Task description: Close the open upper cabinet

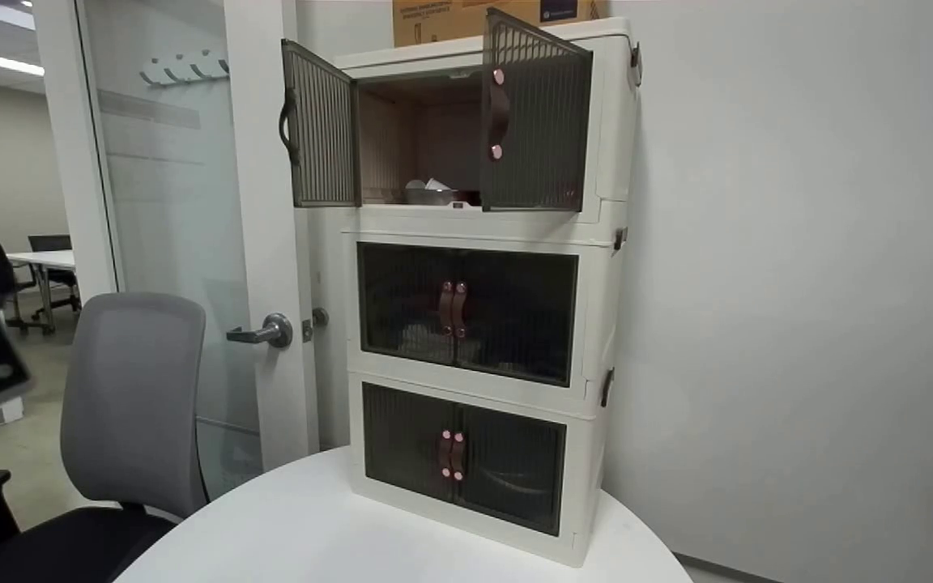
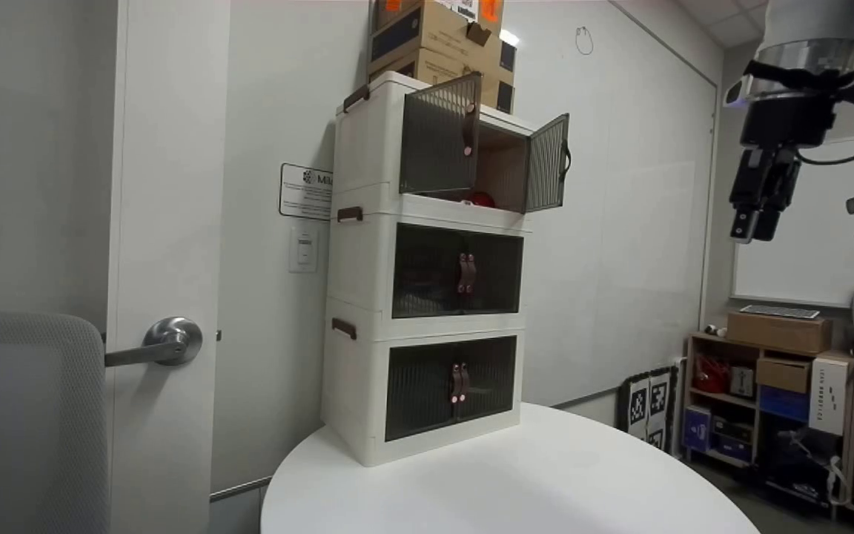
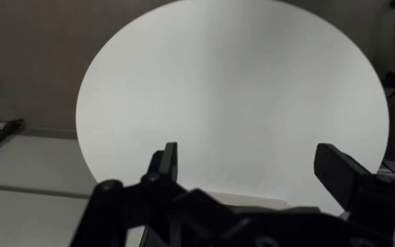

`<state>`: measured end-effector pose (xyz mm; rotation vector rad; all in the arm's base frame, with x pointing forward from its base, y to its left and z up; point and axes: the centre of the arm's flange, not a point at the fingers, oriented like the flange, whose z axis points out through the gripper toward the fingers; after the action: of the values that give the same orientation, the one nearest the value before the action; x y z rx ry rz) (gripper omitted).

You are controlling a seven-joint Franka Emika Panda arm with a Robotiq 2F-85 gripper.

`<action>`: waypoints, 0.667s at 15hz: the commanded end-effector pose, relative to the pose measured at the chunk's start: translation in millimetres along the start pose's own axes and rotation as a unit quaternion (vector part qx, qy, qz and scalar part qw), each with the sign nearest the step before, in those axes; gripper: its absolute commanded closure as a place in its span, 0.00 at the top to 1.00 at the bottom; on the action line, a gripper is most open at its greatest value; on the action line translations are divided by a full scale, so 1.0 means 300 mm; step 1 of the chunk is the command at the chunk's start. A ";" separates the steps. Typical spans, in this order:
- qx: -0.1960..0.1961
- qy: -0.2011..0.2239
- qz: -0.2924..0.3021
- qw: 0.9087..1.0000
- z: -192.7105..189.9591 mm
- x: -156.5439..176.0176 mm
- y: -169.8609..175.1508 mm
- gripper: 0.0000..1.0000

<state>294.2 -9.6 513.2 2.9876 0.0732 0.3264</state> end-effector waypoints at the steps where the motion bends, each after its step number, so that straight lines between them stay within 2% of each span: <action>1: -0.051 0.060 -0.014 0.997 -0.084 0.144 -0.006 1.00; 5: -0.077 0.149 0.008 0.986 -0.175 0.275 -0.054 1.00; 8: -0.089 0.225 0.040 0.969 -0.240 0.374 -0.098 1.00; 10: -0.099 0.274 0.056 0.955 -0.275 0.433 -0.134 1.00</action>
<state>367.9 33.1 597.8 2.7183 0.0085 0.9529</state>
